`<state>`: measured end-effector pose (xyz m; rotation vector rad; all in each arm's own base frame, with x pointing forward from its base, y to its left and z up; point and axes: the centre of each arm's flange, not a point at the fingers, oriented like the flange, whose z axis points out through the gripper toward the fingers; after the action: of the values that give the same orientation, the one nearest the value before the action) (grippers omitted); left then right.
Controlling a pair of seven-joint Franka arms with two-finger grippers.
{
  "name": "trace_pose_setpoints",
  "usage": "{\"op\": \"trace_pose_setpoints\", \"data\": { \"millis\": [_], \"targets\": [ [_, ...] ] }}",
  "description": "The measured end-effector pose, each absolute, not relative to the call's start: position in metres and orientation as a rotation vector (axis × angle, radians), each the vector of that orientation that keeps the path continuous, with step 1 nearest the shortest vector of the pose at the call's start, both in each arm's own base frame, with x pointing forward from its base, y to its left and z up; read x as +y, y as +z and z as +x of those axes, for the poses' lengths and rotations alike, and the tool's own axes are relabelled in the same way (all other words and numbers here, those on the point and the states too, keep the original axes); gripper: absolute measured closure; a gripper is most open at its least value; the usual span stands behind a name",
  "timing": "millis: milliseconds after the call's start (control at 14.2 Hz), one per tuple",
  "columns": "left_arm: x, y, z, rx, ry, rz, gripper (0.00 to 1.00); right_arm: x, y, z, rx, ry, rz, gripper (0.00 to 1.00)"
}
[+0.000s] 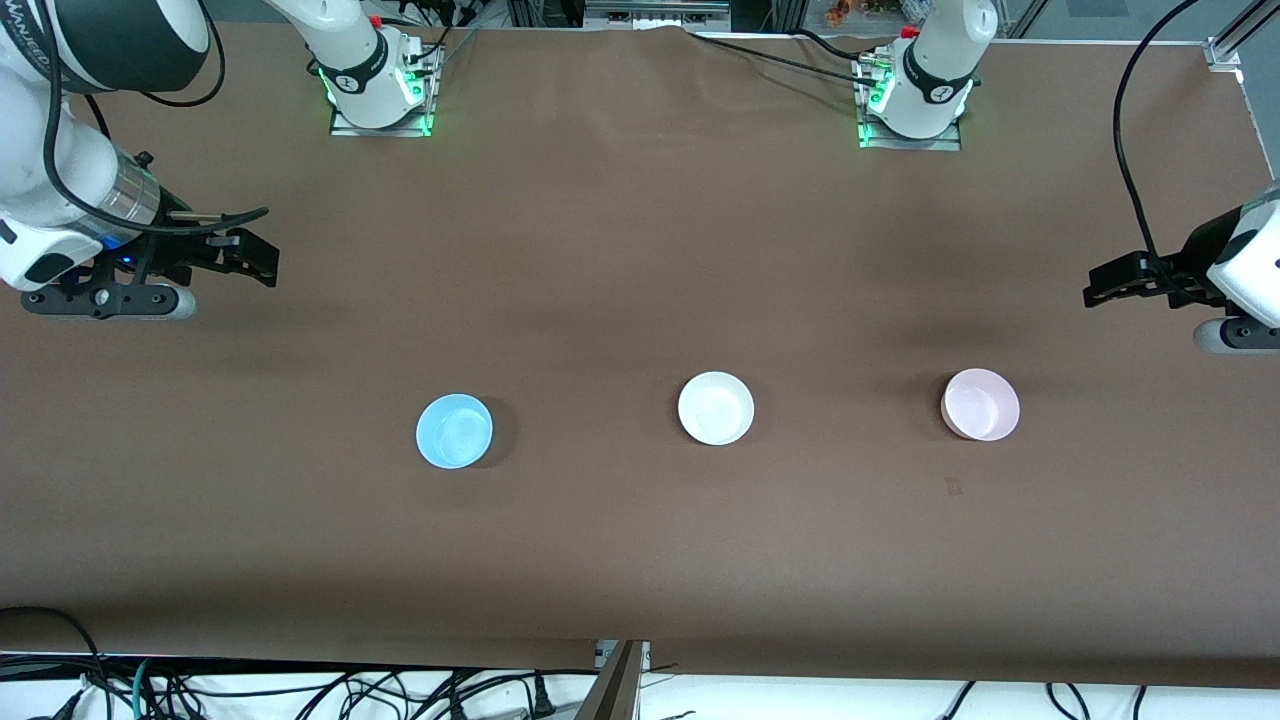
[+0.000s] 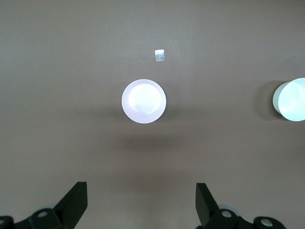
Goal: Stack pink and blue bowls on white bowl
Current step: 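Reach the left gripper toward the pink bowl, then grasp the pink bowl rim with the left gripper while the right gripper starts moving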
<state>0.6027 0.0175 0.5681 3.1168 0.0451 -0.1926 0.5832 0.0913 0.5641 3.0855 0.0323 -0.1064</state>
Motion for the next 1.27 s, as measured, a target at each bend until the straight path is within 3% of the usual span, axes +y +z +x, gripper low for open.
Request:
{"op": "trace_pose_setpoints", "data": {
  "millis": [353, 846, 1058, 1269],
  "targets": [
    [0.037, 0.526, 0.619, 0.096, -0.236, 3.115, 0.0, 0.095, 0.564, 0.583, 0.04, -0.106, 3.086, 0.0],
    [0.089, 0.356, 0.664, 0.165, -0.256, 2.996, 0.0, 0.095, 0.565, 0.583, 0.041, -0.101, 3.087, 0.0],
    [0.126, 0.277, 0.658, 0.1, -0.174, 2.937, 0.0, 0.095, 0.565, 0.583, 0.04, -0.101, 3.087, 0.0],
    [0.131, 0.245, 0.646, 0.102, -0.187, 2.901, 0.0, 0.095, 0.565, 0.583, 0.04, -0.101, 3.087, 0.0]
  ]
}}
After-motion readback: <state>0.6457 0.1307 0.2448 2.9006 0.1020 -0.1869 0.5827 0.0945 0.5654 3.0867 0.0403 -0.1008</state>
